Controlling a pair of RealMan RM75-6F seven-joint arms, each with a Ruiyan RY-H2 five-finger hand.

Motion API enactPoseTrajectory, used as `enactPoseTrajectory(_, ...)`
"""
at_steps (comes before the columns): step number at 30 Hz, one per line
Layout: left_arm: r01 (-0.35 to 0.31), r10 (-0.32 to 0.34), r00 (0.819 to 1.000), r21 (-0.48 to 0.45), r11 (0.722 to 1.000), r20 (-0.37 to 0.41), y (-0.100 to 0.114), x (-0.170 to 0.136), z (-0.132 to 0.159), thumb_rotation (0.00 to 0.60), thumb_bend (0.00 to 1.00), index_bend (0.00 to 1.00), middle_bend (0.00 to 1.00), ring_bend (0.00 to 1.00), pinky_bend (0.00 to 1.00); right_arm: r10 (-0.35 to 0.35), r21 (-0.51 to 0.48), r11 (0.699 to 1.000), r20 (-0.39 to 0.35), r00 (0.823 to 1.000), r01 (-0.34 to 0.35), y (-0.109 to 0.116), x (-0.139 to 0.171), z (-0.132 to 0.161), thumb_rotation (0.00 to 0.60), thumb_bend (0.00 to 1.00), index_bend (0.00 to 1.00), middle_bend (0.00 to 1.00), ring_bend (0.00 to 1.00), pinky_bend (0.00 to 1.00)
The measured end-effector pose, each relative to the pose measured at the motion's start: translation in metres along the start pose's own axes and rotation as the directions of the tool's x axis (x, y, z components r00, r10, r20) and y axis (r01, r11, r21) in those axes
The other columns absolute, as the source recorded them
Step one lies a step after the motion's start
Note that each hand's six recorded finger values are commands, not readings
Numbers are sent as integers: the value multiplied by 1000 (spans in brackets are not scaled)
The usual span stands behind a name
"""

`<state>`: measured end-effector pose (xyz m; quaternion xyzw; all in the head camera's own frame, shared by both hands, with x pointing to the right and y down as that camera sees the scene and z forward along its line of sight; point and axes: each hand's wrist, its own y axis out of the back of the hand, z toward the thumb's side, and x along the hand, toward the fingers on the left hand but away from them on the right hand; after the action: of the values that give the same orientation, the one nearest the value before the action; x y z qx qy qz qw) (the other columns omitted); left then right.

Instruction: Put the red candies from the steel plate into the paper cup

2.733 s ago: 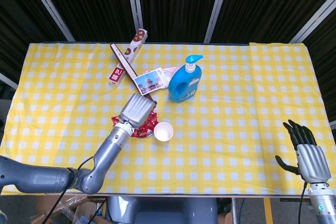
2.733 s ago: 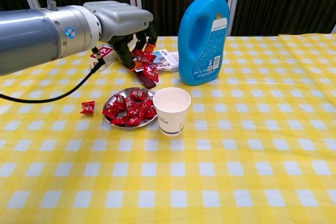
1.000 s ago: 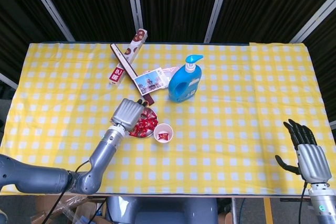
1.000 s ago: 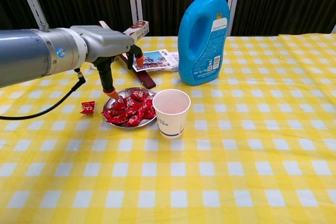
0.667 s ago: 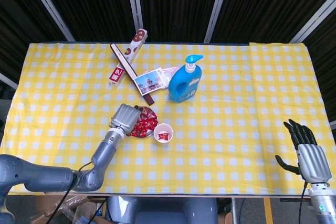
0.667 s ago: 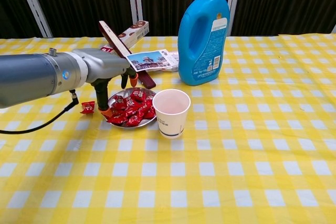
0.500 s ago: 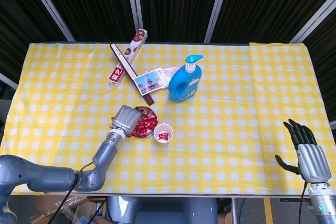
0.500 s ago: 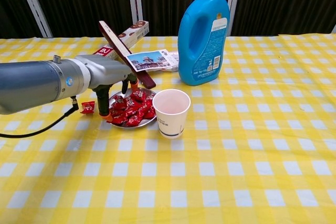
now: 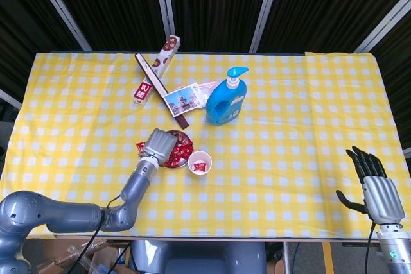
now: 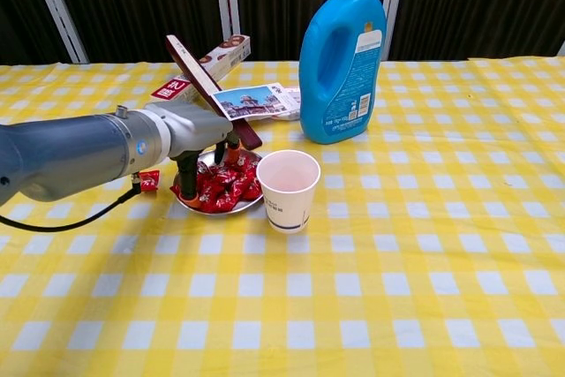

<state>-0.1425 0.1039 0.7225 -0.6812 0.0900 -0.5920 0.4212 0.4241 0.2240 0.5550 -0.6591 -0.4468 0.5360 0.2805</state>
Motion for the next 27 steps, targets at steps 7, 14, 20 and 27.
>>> enactPoseTrajectory(7,4,-4,1000,22,1000,7,-3,1,5,600,326,437,503,845,902,3,-4,1000,-1,1000,-3,0,0,0,600,335,0,0,0,0)
enactPoseTrajectory(14,-10,10,1000,29,1000,3,-5,2,3,600,408,519,619,853,908,5,-10,1000,-1,1000,-5,0,1,1,600,336,0,0,0,0)
enactPoseTrajectory(20,-43,43,999,24,999,-3,1,-1,-4,600,417,536,638,856,909,4,-11,1000,-1,1000,-4,0,1,1,600,335,0,0,0,0)
enactPoseTrajectory(27,-71,71,997,21,997,-18,13,-9,-17,600,417,540,640,856,909,4,-9,1000,-4,1000,-4,0,1,1,600,335,0,0,0,0)
